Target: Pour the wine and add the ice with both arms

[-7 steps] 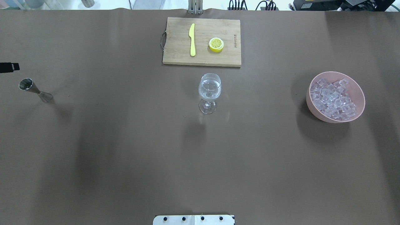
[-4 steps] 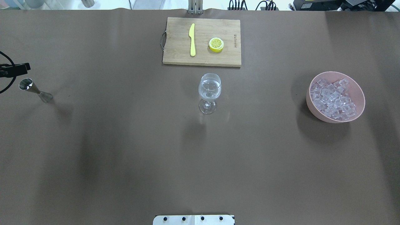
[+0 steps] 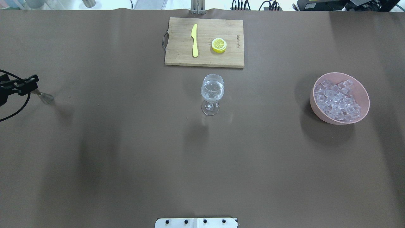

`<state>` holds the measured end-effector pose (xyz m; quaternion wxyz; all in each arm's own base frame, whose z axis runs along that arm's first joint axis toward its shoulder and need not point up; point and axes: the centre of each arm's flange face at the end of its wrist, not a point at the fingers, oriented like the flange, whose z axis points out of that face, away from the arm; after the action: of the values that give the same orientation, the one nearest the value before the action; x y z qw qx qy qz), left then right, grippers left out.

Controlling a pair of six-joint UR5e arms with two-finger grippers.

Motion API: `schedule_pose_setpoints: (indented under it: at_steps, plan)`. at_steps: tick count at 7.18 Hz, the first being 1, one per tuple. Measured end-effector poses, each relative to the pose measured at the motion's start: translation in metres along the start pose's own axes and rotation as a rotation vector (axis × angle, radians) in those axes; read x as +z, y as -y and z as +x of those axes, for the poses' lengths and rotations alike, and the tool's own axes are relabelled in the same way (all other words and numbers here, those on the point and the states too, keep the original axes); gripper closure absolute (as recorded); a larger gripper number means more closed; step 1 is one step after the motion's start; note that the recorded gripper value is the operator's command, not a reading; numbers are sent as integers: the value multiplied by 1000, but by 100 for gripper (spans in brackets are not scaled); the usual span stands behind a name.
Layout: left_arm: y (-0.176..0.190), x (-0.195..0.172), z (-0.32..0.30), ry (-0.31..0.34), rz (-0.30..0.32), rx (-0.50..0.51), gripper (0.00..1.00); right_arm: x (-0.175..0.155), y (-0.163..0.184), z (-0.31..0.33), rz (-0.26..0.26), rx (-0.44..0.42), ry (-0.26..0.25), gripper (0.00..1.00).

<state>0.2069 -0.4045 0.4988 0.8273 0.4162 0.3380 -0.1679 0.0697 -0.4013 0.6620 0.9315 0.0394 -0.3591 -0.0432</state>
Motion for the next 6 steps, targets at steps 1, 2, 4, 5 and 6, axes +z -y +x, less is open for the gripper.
schedule_pose_setpoints:
  at_steps: [1, 2, 4, 5, 6]
  plan:
    - [-15, -8, -8, 5, 32, 8, 1, 0, 0, 0, 0, 1, 0, 0]
    - [-25, -14, -21, 9, 62, 12, 1, 0, 0, 0, 0, 1, 0, 0]
    - [-44, -10, -37, 34, 115, 28, 1, 1, 0, 1, -2, 4, 1, 0]
    - [-58, -4, -38, 39, 140, 39, 1, 1, 0, 1, -3, 4, 1, 0]
    - [-72, 8, -36, 36, 167, 43, 1, 1, 0, 1, -3, 5, 1, 0]
